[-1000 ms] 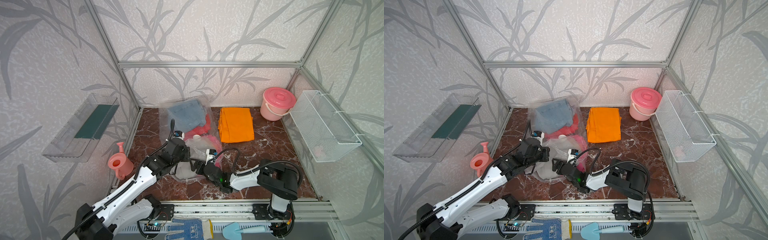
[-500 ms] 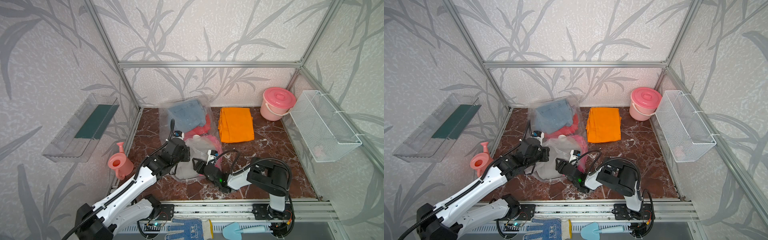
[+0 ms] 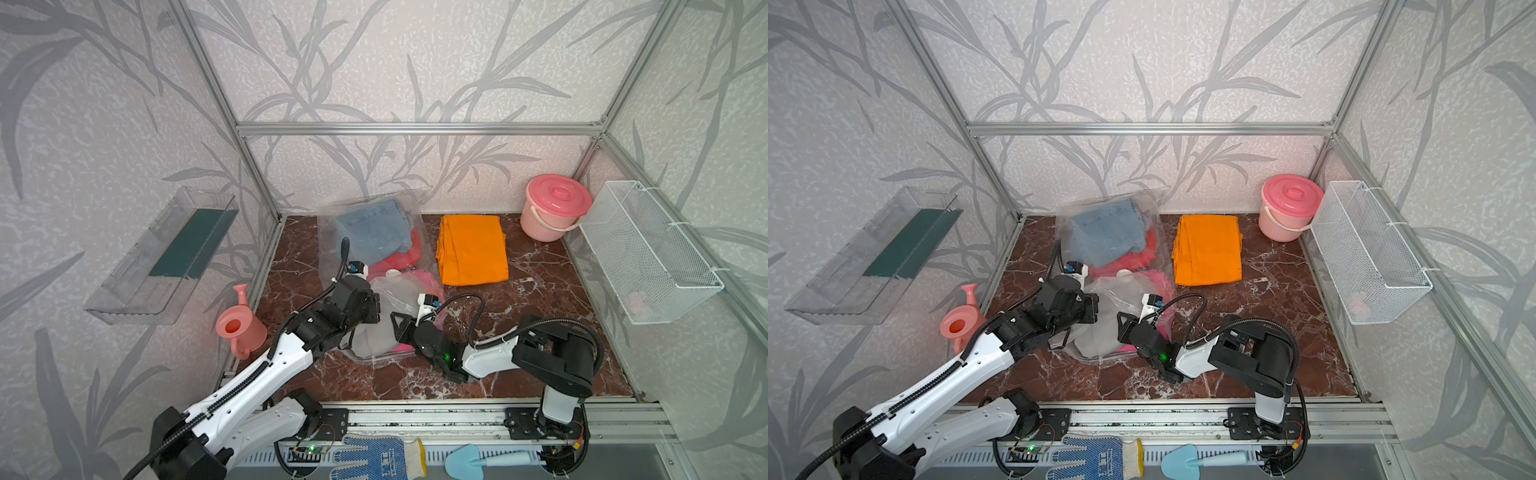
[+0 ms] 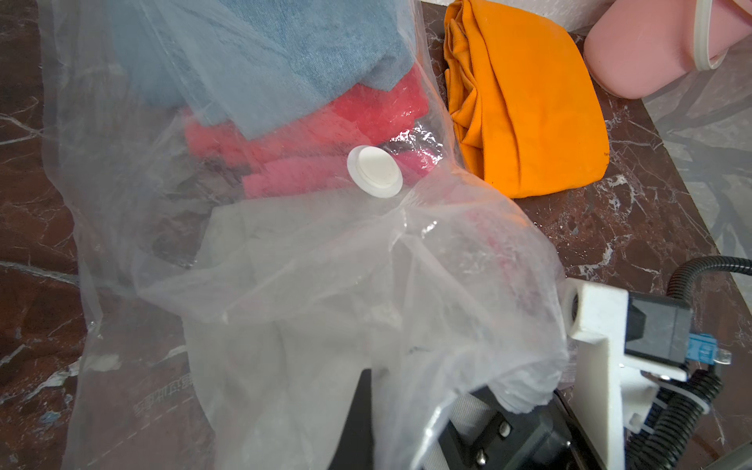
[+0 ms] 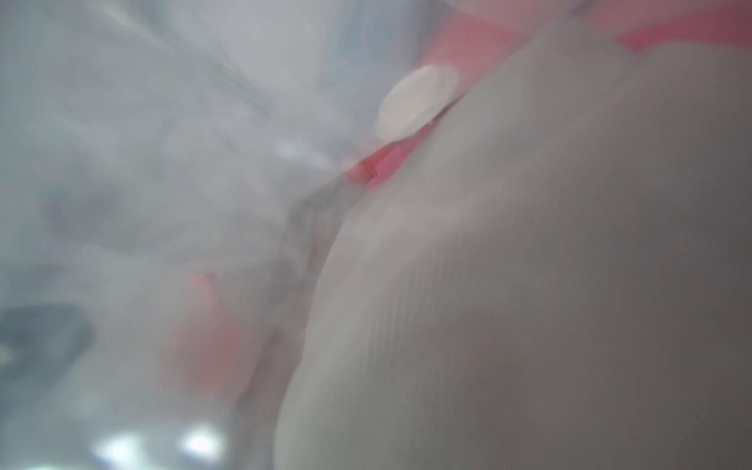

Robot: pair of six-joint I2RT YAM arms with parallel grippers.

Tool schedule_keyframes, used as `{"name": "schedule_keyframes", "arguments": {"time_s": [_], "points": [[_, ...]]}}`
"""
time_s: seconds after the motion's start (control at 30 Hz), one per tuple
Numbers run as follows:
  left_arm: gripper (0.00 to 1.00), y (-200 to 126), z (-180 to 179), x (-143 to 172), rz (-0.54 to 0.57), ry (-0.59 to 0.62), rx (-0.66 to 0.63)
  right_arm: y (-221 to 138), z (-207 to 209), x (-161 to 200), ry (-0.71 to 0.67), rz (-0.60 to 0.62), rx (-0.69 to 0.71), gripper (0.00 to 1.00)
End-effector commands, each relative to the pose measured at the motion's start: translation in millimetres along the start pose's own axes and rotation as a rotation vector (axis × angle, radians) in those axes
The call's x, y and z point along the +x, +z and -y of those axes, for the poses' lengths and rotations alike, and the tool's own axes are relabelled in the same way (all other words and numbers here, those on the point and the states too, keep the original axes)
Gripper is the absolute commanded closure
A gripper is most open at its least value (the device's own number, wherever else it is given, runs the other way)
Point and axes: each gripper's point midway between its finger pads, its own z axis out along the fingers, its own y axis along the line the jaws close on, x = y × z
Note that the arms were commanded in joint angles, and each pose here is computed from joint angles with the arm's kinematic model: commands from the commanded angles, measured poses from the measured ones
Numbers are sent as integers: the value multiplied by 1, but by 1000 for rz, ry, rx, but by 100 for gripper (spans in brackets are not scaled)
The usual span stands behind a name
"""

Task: Take the trousers out of the vacuum bag
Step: Take out the trousers from the vacuum bag.

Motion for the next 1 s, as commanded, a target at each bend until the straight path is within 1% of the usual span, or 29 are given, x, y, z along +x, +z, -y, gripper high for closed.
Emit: {"name": "schedule_keyframes", "arguments": {"time_s": [0.0, 0.1, 0.17, 0.2, 0.33, 0.43, 0.47, 0.63, 0.7, 0.73, 0.83, 0.9, 0.97], "points": [[100, -8, 3, -13, 31, 0, 2, 3, 20, 6, 18, 15, 33, 64], [100, -8, 2, -12, 28, 0, -1, 11, 31, 14, 30, 2, 54, 45], [100, -8, 1, -12, 28, -2, -3, 18, 33, 16, 37, -2, 53, 41], [100, -9, 1, -12, 26, -4, -3, 20, 33, 15, 42, -1, 53, 43], [100, -9, 1, -9, 17, -7, -4, 23, 21, 4, 40, 24, 22, 71], [100, -7, -2, -6, 13, -11, -12, 17, 3, -6, 7, 31, -9, 84], [100, -7, -2, -6, 13, -13, -13, 14, -2, -9, -4, 28, -17, 86], [100, -5, -1, -6, 17, -25, -6, -13, -33, -21, -62, 47, -65, 93], [100, -5, -1, -6, 17, -25, -6, -20, -39, -18, -93, 40, -68, 94], [100, -4, -1, -6, 19, -27, -7, -26, -49, -21, -101, 38, -84, 94], [100, -3, 0, -6, 18, -29, -1, -31, -41, -10, -110, 23, -64, 94], [100, -2, 0, -5, 13, -28, -2, -32, -30, -2, -82, 10, -47, 95], [100, -2, 0, -4, 11, -28, -2, -35, -29, 1, -45, 8, -63, 95]]}}
